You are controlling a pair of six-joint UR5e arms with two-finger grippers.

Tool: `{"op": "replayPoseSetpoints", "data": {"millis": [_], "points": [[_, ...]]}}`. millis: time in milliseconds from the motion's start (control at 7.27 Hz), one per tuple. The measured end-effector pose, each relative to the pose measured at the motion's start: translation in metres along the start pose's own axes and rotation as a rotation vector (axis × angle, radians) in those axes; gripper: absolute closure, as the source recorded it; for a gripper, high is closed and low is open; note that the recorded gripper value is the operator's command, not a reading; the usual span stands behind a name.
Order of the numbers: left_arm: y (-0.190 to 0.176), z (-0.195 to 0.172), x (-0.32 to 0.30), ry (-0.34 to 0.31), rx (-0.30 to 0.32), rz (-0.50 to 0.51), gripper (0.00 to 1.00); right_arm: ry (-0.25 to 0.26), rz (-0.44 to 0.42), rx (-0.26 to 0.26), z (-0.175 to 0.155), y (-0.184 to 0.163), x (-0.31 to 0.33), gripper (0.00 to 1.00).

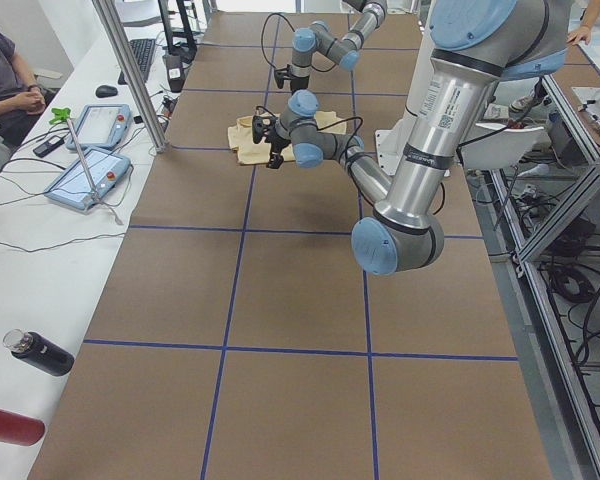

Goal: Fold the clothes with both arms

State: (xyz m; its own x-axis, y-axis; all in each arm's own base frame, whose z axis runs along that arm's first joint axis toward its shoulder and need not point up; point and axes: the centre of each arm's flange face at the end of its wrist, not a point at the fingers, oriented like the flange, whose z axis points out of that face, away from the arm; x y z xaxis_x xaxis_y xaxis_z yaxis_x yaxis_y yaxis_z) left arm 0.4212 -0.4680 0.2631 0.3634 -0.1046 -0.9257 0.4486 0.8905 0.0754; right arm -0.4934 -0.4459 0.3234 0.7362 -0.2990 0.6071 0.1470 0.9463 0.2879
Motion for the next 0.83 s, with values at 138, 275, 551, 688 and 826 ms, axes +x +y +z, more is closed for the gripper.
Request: {"op": "replayPoseSetpoints", "data": {"millis": [138,275,551,688,826], "points": [[0.000,-0.006,0.005,0.015,0.002,0.003,0.00,0.015,-0.011,-0.011,0.010,-0.003,0.002,0.00],[0.000,-0.011,0.008,0.024,0.003,0.005,0.00,0.024,-0.017,-0.018,0.018,-0.007,0.001,0.00],[0.000,-0.015,0.011,0.033,0.005,0.008,0.00,0.014,-0.024,-0.010,0.035,-0.014,0.003,0.00],[0.001,-0.017,0.012,0.036,0.005,0.009,0.00,0.005,-0.023,-0.003,0.038,-0.018,0.007,0.00],[0.001,-0.018,0.013,0.038,0.005,0.009,0.00,0.005,-0.016,0.002,0.038,-0.022,0.014,0.00]]}}
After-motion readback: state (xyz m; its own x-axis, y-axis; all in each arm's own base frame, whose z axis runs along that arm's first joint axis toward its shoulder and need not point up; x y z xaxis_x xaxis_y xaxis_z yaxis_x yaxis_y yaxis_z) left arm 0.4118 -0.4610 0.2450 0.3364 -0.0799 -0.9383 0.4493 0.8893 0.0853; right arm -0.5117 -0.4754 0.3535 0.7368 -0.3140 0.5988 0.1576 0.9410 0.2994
